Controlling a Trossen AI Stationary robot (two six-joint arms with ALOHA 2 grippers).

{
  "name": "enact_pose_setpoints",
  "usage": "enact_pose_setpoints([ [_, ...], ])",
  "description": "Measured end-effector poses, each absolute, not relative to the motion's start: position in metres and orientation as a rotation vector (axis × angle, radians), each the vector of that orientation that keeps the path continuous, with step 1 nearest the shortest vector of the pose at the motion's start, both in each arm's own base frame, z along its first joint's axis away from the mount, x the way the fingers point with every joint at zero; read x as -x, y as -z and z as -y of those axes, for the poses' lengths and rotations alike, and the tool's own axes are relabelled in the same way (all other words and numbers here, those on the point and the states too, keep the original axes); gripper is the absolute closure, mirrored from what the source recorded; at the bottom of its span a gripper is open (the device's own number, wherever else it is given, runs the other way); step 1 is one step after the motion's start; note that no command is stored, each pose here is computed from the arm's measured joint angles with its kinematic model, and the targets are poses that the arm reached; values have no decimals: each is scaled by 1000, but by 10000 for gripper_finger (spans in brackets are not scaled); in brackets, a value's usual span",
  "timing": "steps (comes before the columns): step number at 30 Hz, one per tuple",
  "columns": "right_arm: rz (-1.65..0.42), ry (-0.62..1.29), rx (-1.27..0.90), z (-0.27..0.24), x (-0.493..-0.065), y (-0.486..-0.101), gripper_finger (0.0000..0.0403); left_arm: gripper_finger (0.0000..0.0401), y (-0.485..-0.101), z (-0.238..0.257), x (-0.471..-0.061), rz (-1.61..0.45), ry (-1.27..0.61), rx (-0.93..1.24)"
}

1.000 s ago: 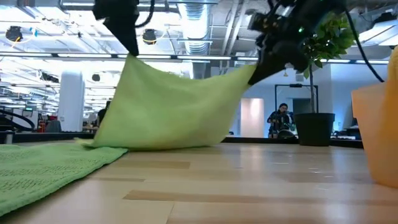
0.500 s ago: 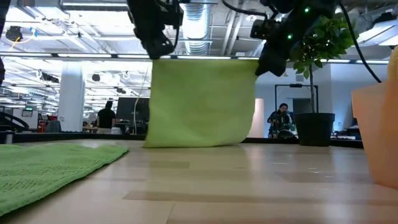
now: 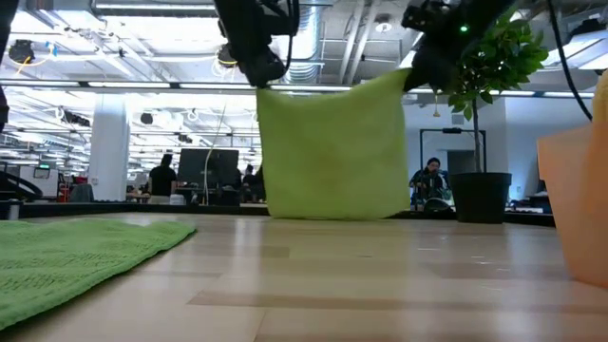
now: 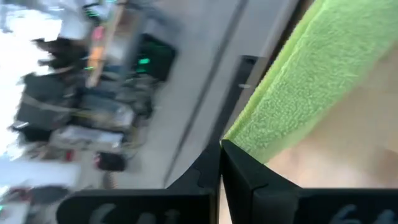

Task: Fold microfiber towels
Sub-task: Fold the light green microfiber towel

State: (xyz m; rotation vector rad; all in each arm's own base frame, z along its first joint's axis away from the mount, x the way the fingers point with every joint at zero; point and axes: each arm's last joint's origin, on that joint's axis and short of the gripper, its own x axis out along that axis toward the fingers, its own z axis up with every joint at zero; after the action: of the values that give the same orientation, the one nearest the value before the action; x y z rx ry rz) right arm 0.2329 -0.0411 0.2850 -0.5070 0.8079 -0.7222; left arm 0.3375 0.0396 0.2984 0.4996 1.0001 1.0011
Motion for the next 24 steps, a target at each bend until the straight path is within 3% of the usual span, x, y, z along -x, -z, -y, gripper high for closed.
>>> enact_pose_setpoints([
  [14,-1104,431,263,-12,-227,-241,398,401,-279,13,-326,-1227,-587,-211],
  [24,-1285,221,268,-55,-245,-195,397,401,-220,44,-323,-1307,-396,-74],
])
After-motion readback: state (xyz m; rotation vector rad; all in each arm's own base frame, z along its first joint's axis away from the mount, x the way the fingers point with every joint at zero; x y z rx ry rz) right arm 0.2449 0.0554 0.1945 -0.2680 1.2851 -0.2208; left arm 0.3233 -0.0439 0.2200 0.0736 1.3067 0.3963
